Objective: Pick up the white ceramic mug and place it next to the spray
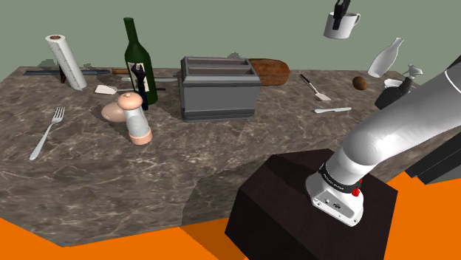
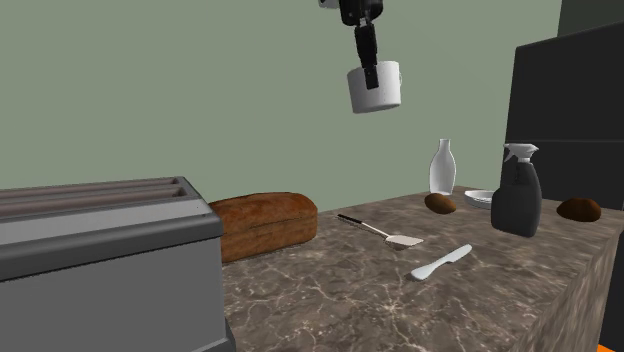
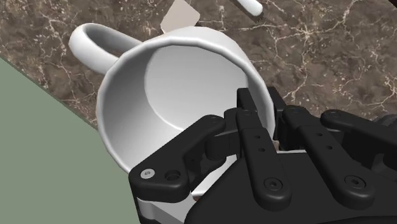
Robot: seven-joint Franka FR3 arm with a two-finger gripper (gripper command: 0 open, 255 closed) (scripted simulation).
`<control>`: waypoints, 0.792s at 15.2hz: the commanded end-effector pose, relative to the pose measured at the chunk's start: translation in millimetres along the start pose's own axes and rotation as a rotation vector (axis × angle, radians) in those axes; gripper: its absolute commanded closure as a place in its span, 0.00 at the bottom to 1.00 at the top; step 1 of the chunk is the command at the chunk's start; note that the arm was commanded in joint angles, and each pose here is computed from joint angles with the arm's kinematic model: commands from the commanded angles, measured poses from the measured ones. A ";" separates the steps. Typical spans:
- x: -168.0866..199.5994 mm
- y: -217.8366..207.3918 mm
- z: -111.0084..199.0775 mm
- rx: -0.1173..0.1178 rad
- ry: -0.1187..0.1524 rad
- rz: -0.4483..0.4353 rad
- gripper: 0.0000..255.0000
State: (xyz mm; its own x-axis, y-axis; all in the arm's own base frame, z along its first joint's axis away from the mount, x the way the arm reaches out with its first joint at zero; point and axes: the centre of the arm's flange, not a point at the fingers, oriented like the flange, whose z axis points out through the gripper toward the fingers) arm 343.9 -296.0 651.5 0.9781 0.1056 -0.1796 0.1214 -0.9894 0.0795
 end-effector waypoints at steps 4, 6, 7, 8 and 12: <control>-45.6 45.2 12.2 0.000 0.000 -0.001 1.00; -64.0 63.5 17.1 0.000 0.000 -0.001 1.00; -73.2 72.6 19.5 0.000 0.000 -0.001 1.00; -82.5 81.7 21.9 0.000 0.000 -0.001 1.00; -119.4 118.2 31.5 0.000 0.000 -0.001 1.00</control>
State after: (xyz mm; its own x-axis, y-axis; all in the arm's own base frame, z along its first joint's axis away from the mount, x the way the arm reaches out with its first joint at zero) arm 247.3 -417.2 654.0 0.9783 0.1047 -0.1788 0.1203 -0.9896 0.0789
